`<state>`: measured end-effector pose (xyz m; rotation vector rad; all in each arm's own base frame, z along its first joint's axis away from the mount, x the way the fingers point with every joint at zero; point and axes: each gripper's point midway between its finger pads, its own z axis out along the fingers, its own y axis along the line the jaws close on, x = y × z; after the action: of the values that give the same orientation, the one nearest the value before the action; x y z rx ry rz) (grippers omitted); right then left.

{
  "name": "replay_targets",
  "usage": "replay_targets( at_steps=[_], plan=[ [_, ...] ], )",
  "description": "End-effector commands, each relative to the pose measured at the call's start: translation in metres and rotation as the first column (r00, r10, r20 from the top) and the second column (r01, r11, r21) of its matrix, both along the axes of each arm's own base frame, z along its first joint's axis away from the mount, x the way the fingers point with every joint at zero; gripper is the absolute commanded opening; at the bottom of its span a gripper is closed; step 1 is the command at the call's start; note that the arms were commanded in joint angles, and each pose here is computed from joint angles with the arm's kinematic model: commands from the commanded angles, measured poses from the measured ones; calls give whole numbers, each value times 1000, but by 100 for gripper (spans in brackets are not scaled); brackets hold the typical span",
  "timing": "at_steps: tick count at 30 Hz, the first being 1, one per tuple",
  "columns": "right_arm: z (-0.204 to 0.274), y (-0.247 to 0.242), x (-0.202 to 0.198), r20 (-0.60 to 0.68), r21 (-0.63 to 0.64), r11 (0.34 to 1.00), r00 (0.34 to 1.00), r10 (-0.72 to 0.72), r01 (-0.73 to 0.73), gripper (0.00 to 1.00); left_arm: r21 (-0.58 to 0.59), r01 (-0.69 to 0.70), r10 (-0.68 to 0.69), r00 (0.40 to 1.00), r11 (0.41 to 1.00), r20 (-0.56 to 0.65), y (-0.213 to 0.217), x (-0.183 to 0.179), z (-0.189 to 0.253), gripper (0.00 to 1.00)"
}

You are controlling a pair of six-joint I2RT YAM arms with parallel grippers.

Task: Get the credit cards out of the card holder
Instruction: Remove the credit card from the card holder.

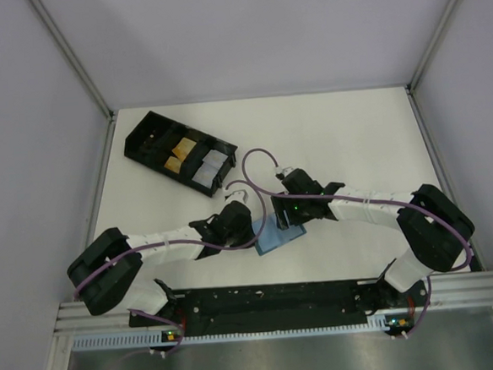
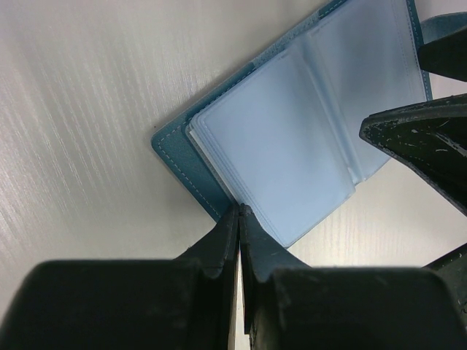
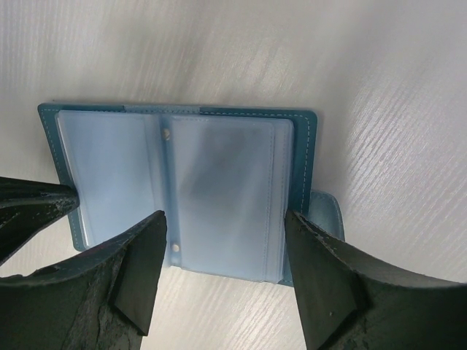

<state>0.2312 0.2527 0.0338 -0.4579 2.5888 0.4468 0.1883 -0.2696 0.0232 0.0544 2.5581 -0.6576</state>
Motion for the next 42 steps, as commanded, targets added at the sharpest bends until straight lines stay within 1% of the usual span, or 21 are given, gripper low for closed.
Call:
replay_targets(
  at_steps=[1, 6, 14, 21, 25, 28, 29, 32, 36, 42],
  plan=[
    [0, 2, -2, 5, -1, 1000, 1000, 8, -8, 66, -22, -1, 1, 1000, 1000, 17, -6, 5, 5, 5],
    [6, 8, -5, 2, 30, 999, 1000, 29, -29, 64, -21, 1, -1, 1000, 1000, 16, -7, 5, 5, 5],
    [23, 17, -5, 20, 80, 996, 999, 49, -50, 59, -23, 0, 0, 1000, 1000, 16, -7, 5, 5, 5],
    [17, 23, -10, -2, 105, 992, 997, 76, -75, 57, -25, 5, -5, 1000, 1000, 13, -8, 5, 5, 5],
    [16, 29, -15, -21, 146, 986, 996, 89, -85, 57, -27, 7, -7, 1000, 1000, 9, -8, 4, 4, 5],
    [18, 38, -20, -36, 191, 976, 992, 117, -108, 57, -26, 7, -7, 1000, 1000, 5, -8, 3, 4, 5],
    [18, 39, -20, -40, 198, 974, 991, 124, -114, 58, -50, 8, -7, 1000, 999, 23, -13, 7, 8, 5],
    [17, 45, -24, -56, 226, 964, 986, 158, -142, 59, -54, 9, -8, 1000, 998, 19, -14, 6, 7, 5],
    [19, 59, -32, -74, 302, 937, 975, 208, -177, 61, -60, 4, -2, 1000, 998, 17, -14, 6, 7, 5],
    [30, 72, -39, -79, 383, 899, 962, 259, -211, 61, -81, -18, 20, 999, 997, 29, -11, 7, 9, 5]
  ],
)
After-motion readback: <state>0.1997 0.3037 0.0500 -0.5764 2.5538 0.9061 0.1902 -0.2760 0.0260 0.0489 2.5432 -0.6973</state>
